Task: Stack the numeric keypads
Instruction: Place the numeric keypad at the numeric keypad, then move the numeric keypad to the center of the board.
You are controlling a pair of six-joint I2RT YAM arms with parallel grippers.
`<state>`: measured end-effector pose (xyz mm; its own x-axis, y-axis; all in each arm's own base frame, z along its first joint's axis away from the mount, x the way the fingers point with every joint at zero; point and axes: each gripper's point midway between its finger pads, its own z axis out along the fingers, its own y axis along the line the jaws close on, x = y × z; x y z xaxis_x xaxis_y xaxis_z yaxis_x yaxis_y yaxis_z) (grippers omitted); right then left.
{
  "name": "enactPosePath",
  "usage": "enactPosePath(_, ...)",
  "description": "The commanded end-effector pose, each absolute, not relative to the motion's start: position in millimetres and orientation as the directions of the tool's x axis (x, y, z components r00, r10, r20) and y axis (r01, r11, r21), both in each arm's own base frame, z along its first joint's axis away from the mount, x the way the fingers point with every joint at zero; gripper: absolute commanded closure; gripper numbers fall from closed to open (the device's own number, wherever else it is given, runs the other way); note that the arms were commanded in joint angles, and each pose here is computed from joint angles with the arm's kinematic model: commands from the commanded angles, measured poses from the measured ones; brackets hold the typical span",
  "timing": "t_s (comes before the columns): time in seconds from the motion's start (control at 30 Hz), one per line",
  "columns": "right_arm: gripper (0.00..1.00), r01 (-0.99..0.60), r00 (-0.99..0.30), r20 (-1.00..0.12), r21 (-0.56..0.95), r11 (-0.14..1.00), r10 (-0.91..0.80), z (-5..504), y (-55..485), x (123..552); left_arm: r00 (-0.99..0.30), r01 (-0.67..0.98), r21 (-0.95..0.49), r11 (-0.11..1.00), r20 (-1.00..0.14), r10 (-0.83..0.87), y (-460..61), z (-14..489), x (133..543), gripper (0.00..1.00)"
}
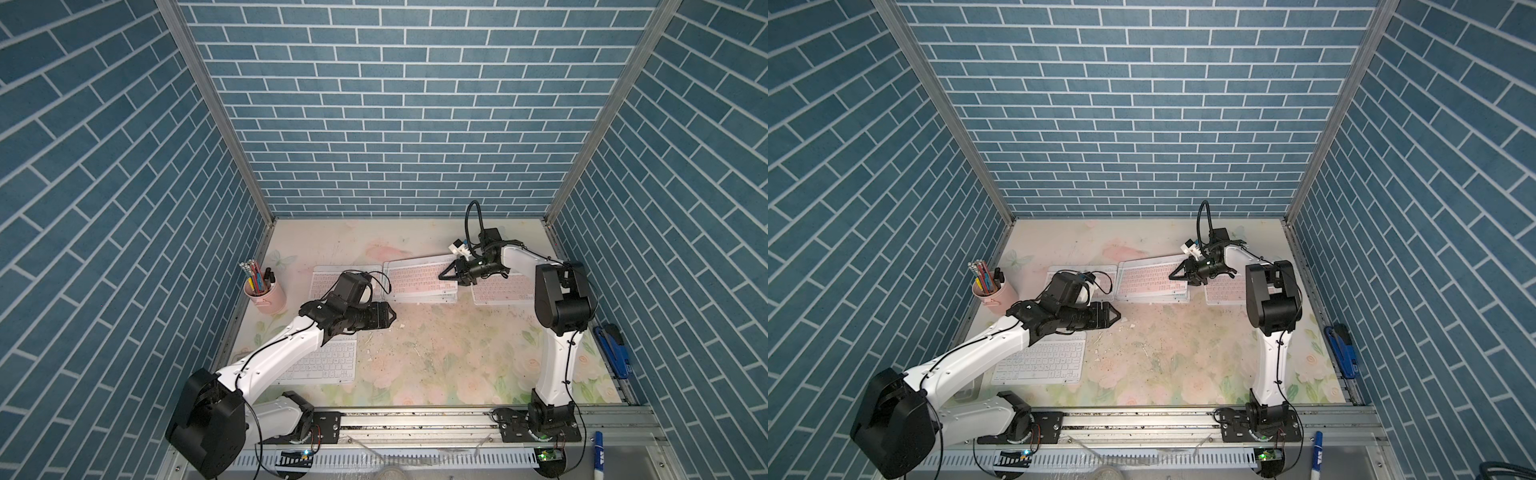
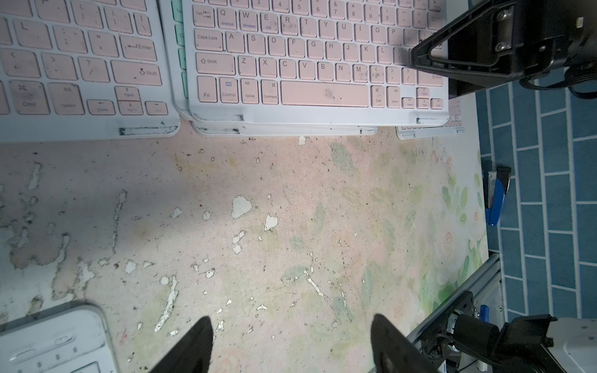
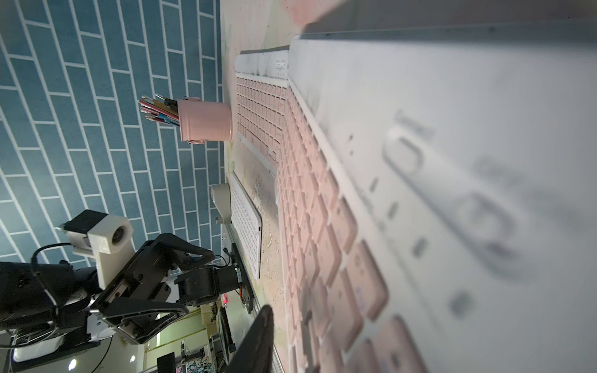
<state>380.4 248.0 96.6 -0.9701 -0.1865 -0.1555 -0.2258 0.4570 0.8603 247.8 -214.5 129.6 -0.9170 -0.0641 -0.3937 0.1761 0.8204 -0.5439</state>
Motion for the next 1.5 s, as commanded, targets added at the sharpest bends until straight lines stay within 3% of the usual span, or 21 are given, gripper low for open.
enactPosePath(0.0, 0.63, -0.258, -0.963, -0.181, 0.827, 0.500, -0.198, 93, 243, 388, -0.919, 0.176, -0.541, 0.823, -0.391, -0.061, -212, 126, 247, 0.22)
enactPosePath(0.77, 0.62, -0.158, -0.987, -0.115, 0.619, 0.769, -0.111, 53, 194, 409, -0.914, 0.177, -0.537, 0.825, -0.401, -0.065, -208, 127, 245, 0.22)
enactPosePath(1.17, 0.62, -0.152, -0.979, -0.194, 0.505, 0.850, -0.059, 72, 165, 410, -0.905, 0.145, -0.439, 0.886, -0.421, -0.060, -188, 125, 248, 0.22)
enactPosePath(1.3, 0.63, -0.098, -0.978, -0.210, 0.396, 0.913, -0.014, 67, 139, 402, -0.909, 0.087, -0.357, 0.930, -0.411, -0.072, -171, 118, 253, 0.22)
enactPosePath(1.47, 0.63, 0.018, -0.966, -0.240, 0.301, 0.953, 0.094, 59, 98, 395, -0.907, 0.091, -0.373, 0.923, -0.413, -0.078, -174, 118, 254, 0.22)
